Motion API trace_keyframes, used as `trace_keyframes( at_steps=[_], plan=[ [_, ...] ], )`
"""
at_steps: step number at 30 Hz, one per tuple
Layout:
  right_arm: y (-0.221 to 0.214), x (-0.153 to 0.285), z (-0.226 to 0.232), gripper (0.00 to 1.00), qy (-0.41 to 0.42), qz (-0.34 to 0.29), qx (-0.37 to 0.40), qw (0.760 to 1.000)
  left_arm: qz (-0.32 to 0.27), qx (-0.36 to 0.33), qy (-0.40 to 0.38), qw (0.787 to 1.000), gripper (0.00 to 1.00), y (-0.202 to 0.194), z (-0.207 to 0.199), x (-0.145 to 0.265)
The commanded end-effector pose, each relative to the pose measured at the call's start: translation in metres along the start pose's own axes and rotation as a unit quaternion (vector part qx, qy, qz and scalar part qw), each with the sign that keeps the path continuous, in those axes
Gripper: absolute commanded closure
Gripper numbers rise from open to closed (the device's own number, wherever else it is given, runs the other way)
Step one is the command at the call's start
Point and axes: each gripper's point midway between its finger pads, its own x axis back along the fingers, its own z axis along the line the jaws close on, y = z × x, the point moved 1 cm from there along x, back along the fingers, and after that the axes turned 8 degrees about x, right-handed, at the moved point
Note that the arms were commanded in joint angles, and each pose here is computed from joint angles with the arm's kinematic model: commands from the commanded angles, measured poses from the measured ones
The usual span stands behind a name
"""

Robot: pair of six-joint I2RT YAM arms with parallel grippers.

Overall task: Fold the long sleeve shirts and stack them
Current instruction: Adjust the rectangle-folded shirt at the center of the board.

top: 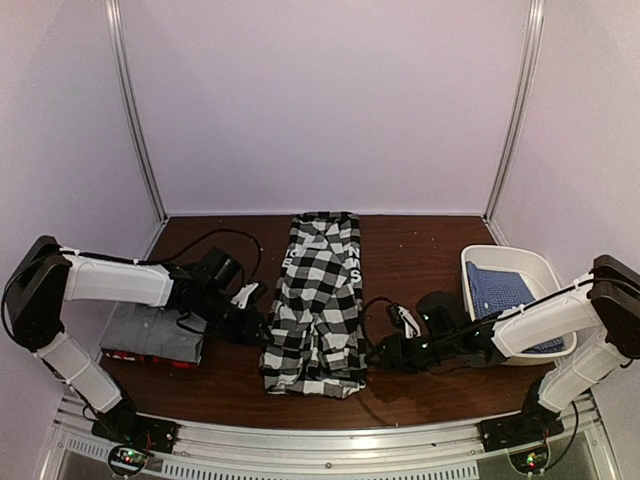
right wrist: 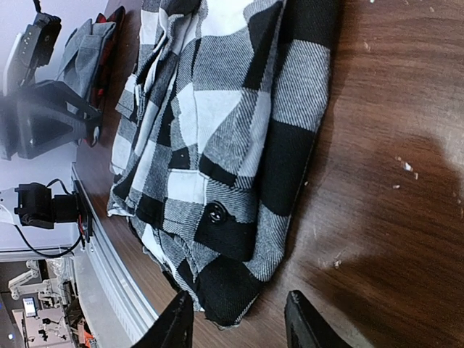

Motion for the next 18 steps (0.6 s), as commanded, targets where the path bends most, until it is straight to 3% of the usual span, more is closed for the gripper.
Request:
trace_keyframes(
  at_steps=[1,18],
  plan=[
    [0.006,-0.002,-0.001,0.55,0.007,-0.021,-0.010,1.000,-0.020,-0.010,0.016,1.000,0.66,0.013,0.006,-0.002],
    [0.004,-0.012,-0.004,0.55,0.011,-0.012,-0.013,1.000,-0.018,-0.002,0.015,1.000,0.67,0.025,0.009,-0.020]
  ],
)
